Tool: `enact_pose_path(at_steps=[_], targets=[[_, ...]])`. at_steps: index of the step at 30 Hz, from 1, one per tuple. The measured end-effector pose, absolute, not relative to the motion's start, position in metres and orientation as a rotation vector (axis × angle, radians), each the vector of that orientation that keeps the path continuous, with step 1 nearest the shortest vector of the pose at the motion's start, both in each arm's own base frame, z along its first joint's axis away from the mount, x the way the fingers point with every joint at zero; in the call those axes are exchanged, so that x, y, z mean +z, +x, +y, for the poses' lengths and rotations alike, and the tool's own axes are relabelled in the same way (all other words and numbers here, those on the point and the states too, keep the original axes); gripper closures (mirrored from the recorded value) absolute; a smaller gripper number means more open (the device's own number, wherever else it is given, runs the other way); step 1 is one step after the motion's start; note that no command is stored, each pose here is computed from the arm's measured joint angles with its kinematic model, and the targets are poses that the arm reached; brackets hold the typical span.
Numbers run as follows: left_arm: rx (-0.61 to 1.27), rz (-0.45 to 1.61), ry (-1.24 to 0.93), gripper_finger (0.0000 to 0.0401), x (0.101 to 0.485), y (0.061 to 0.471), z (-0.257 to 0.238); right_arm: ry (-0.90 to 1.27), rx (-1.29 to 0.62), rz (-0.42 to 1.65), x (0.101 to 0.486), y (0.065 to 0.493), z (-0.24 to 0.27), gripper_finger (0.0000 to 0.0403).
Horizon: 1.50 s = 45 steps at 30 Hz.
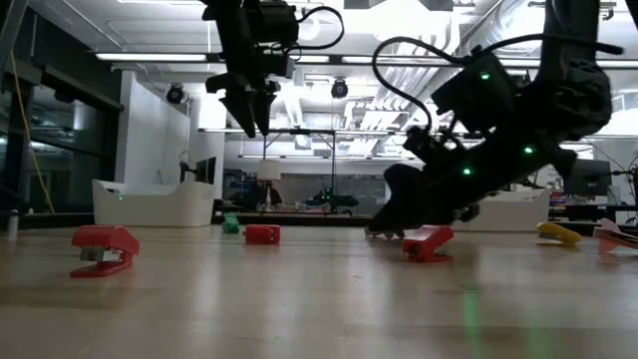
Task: Pick and place Stapler, Stapler remover, tape
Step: Put the gray staple remover into the left white bin
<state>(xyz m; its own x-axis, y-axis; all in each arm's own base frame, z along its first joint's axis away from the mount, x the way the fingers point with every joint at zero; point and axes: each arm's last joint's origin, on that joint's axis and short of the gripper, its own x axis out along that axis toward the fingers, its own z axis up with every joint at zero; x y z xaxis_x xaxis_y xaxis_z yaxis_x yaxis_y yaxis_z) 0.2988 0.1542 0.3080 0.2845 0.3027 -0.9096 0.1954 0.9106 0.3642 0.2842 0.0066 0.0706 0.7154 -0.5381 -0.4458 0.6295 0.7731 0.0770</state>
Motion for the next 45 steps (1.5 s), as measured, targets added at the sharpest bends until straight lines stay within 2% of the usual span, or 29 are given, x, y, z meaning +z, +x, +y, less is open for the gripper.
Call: enact_pose_path(at_steps=[7, 12, 26, 33, 39, 45], targets=[[0.073, 1.295, 0.451, 0.0144, 0.308, 0.299, 0.154, 0.236, -0.646, 0.476, 0.069, 0.286, 0.0, 0.0141], [0.073, 1.295, 0.451, 0.0144, 0.308, 0.299, 0.154, 0.231, -0.656, 0.485, 0.068, 0.286, -0.001, 0.0164], [0.074, 1.295, 0.449, 0.0144, 0.308, 0.299, 0.154, 0.205, -0.643, 0.498, 0.068, 0.285, 0.0, 0.0308], [0.087, 1.288, 0.437, 0.0144, 0.308, 0.299, 0.154, 0.121, -0.6, 0.524, 0.069, 0.286, 0.001, 0.0308], [0.087, 1.286, 0.437, 0.0144, 0.308, 0.299, 0.154, -0.062, -0.49, 0.557, 0.078, 0.287, 0.003, 0.0308], [0.058, 1.225, 0.407, 0.0144, 0.309, 0.303, 0.154, -0.23, -0.459, 0.489, 0.1, 0.291, 0.002, 0.0308]])
